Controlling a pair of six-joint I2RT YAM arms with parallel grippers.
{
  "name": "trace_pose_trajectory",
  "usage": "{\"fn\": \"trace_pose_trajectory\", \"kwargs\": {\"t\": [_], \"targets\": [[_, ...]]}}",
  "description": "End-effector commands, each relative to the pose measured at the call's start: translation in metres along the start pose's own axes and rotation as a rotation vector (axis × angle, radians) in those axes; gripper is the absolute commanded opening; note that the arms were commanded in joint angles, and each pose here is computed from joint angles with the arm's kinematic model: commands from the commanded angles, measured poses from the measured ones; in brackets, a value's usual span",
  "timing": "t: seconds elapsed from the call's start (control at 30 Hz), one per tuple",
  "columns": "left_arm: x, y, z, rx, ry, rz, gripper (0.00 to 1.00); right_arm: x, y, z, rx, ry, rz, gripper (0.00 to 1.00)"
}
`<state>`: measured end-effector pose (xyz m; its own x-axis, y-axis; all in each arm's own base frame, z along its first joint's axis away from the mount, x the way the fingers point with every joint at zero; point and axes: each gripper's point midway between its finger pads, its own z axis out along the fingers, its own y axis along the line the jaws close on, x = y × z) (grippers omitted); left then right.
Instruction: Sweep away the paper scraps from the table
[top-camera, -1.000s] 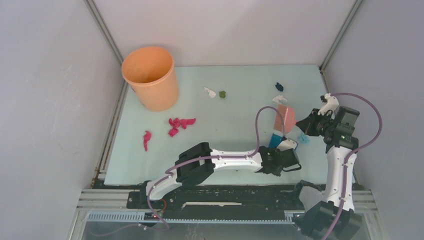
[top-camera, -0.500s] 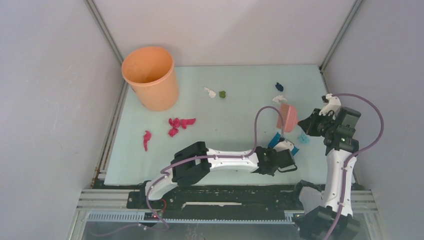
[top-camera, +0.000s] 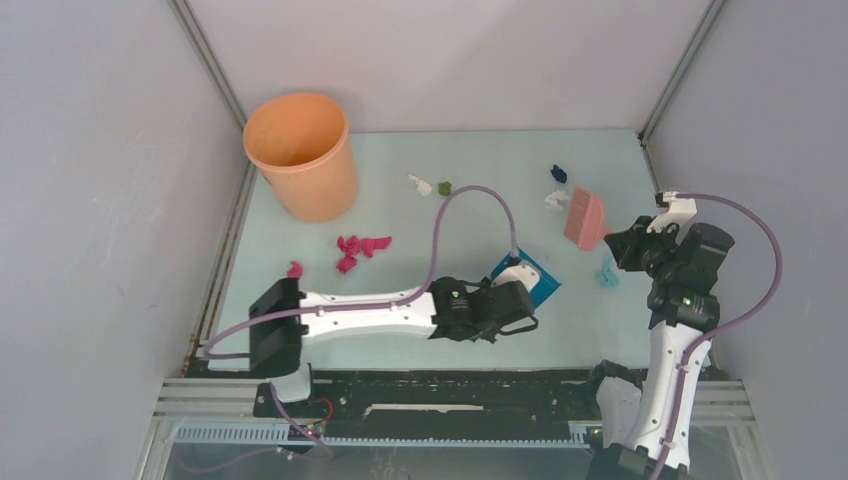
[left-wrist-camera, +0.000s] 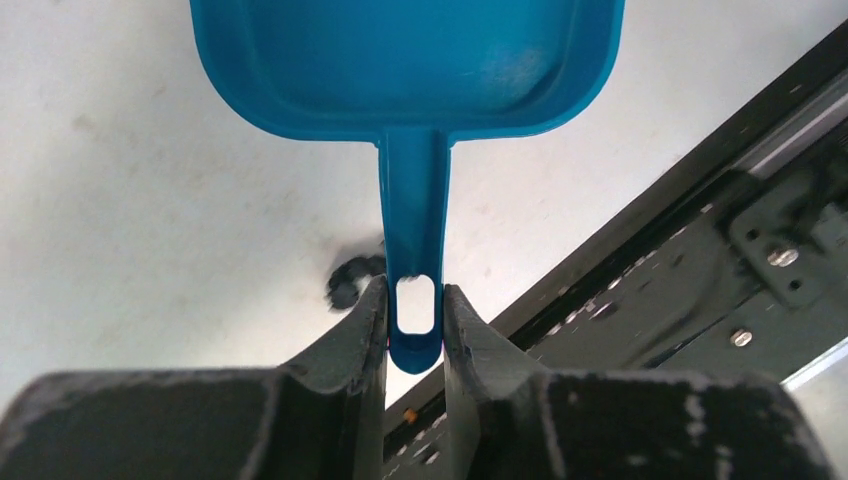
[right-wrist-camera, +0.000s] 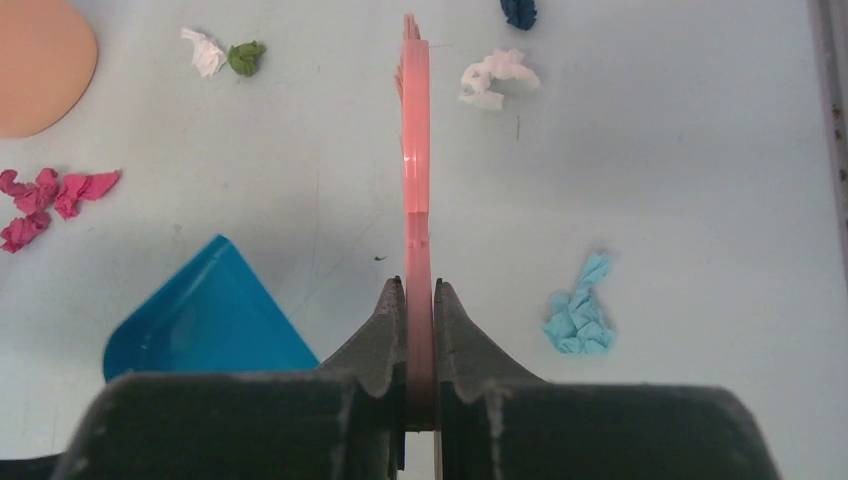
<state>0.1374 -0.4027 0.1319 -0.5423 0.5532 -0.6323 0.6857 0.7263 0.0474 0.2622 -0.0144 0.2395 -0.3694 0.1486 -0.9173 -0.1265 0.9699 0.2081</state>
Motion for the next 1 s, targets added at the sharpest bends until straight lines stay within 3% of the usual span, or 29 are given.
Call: {"fn": "trace_pose_trajectory", "kwargs": {"t": [0.0,0.23,0.47,0.6,0.83,0.97], "targets": [[0.022,0.044,-0.024,-0.069,0.030,-0.016,0.00,-0.017,0.006,-0.001,-0.044,-0.012,-0.046,0.00],[0.066,0.109,-0.069,-0.120,0.053,-0.156,0.00,-0.011,0.046,-0.009,-0.270,0.123,-0.149,0.00],[0.109,0.142,-0.092,-0.168,0.003,-0.375,0.00,0.066,0.152,-0.037,-0.754,0.484,-0.327,0.00],[0.117,0.156,-0.105,-0.196,-0.042,-0.443,0.00,0.097,0.190,-0.047,-0.952,0.646,-0.323,0.00],[0.134,0.179,-0.123,-0.272,-0.057,-0.495,0.00,0.127,0.219,-0.036,-1.031,0.878,-0.300,0.00],[0.143,0.182,-0.131,-0.255,-0.062,-0.533,0.00,0.137,0.216,-0.013,-0.946,0.957,-0.293,0.00]]}}
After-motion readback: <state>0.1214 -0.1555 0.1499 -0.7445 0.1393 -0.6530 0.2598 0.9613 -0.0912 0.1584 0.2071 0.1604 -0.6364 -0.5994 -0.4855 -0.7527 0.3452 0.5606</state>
